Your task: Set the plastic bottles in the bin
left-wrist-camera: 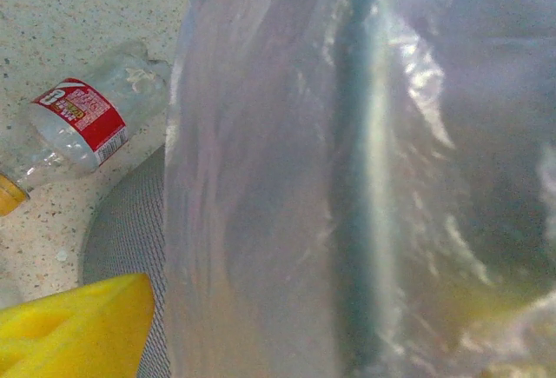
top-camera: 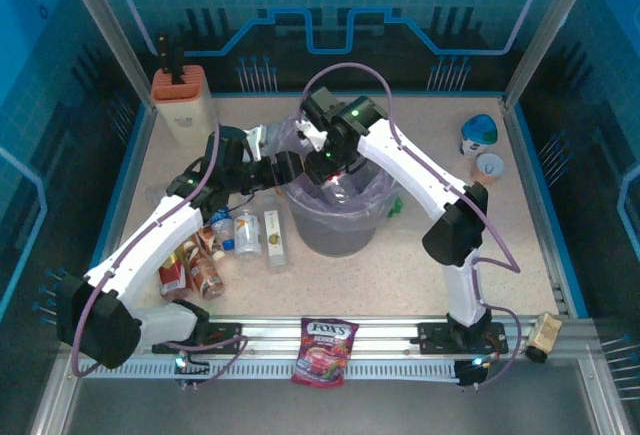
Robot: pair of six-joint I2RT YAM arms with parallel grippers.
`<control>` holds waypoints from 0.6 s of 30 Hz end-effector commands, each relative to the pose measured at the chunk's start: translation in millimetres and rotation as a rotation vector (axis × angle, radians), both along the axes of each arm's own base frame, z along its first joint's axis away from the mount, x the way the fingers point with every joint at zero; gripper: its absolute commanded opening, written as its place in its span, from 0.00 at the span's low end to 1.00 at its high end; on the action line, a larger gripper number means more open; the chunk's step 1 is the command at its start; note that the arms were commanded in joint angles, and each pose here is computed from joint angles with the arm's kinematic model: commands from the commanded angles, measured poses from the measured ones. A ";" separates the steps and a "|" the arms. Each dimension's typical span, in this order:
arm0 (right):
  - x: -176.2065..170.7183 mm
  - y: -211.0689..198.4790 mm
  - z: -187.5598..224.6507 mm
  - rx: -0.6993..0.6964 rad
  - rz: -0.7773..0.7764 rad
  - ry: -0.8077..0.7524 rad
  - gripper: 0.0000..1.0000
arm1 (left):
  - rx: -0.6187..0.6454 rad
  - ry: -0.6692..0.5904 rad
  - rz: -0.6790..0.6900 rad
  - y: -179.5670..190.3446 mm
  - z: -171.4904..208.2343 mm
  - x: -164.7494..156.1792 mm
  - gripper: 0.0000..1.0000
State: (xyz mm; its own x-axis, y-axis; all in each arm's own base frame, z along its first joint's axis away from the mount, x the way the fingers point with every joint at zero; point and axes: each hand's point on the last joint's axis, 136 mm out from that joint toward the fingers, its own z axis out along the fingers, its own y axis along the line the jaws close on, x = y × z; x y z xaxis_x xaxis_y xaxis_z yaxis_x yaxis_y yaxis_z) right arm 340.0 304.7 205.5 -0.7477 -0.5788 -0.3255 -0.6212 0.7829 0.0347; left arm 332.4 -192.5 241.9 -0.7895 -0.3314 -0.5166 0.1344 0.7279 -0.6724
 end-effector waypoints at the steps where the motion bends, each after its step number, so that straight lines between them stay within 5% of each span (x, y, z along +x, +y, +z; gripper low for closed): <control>1: -1.5 1.6 -27.6 0.009 -0.014 0.077 0.43 | 0.050 0.008 -0.002 3.9 -3.4 -6.0 0.79; 6: 0.4 0.0 -56.3 0.027 -0.056 0.130 0.51 | 0.051 0.009 -0.001 4.4 -3.9 -6.2 0.80; 16: 3.0 0.1 -45.7 0.055 -0.068 0.119 0.85 | 0.052 0.011 0.003 4.7 -6.9 -6.1 0.79; 18: 3.0 0.4 -33.9 0.069 -0.058 0.103 0.99 | 0.051 0.007 0.005 5.3 -5.4 -6.2 0.80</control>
State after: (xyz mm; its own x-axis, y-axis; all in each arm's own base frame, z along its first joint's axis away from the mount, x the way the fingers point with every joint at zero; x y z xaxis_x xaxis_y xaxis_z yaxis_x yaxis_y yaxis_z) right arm 341.8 303.0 149.1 -0.8167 -0.5223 -0.2453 -0.5617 0.8170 0.1304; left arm 332.2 -191.2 241.7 -0.7878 -0.3337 -0.5177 0.1296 0.7318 -0.6690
